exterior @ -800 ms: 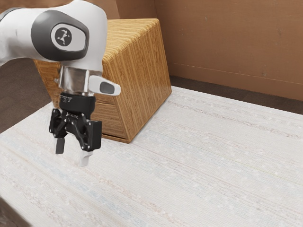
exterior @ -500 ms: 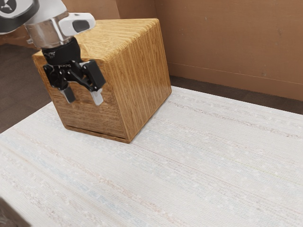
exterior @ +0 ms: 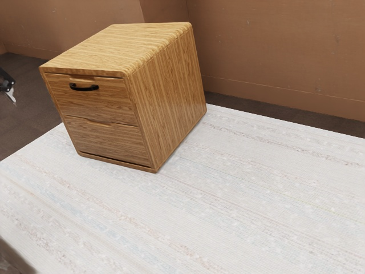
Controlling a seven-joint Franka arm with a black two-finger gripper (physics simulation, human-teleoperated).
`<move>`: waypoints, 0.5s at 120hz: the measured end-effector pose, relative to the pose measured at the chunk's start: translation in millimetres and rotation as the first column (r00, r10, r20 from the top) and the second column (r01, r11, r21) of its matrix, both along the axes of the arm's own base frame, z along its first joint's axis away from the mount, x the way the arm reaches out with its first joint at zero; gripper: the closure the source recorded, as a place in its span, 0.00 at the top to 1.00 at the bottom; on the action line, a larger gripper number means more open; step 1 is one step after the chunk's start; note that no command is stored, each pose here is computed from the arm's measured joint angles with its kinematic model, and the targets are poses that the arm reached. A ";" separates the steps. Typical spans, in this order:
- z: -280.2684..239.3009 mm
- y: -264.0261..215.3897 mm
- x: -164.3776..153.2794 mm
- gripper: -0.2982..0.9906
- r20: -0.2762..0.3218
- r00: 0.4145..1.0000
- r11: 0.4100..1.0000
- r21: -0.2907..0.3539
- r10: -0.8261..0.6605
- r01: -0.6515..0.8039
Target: Pull the drawer handle with one arm to open the drawer
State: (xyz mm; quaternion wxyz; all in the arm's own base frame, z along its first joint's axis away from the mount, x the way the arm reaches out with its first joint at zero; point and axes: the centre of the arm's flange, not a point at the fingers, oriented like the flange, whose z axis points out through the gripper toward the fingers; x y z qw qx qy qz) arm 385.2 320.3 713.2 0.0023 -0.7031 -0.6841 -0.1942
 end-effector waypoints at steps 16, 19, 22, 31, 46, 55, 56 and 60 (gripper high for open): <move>-2.5 -13.6 38.3 0.77 0.139 0.988 0.996 0.042 0.066 -0.072; -4.6 -18.3 44.6 0.77 0.157 0.985 0.996 0.039 0.074 -0.082; -8.2 -23.2 49.5 0.77 0.171 0.982 0.995 0.033 0.083 -0.090; -15.6 -30.8 49.7 0.77 0.214 0.968 0.991 0.004 0.129 -0.133; -23.4 -32.9 50.4 0.77 0.262 0.941 0.977 -0.043 0.214 -0.210; -26.7 -33.8 55.7 0.77 0.286 0.924 0.967 -0.064 0.255 -0.247; -27.1 -34.8 56.7 0.77 0.288 0.922 0.966 -0.067 0.257 -0.249; -30.5 -39.4 60.7 0.77 0.294 0.918 0.964 -0.078 0.266 -0.254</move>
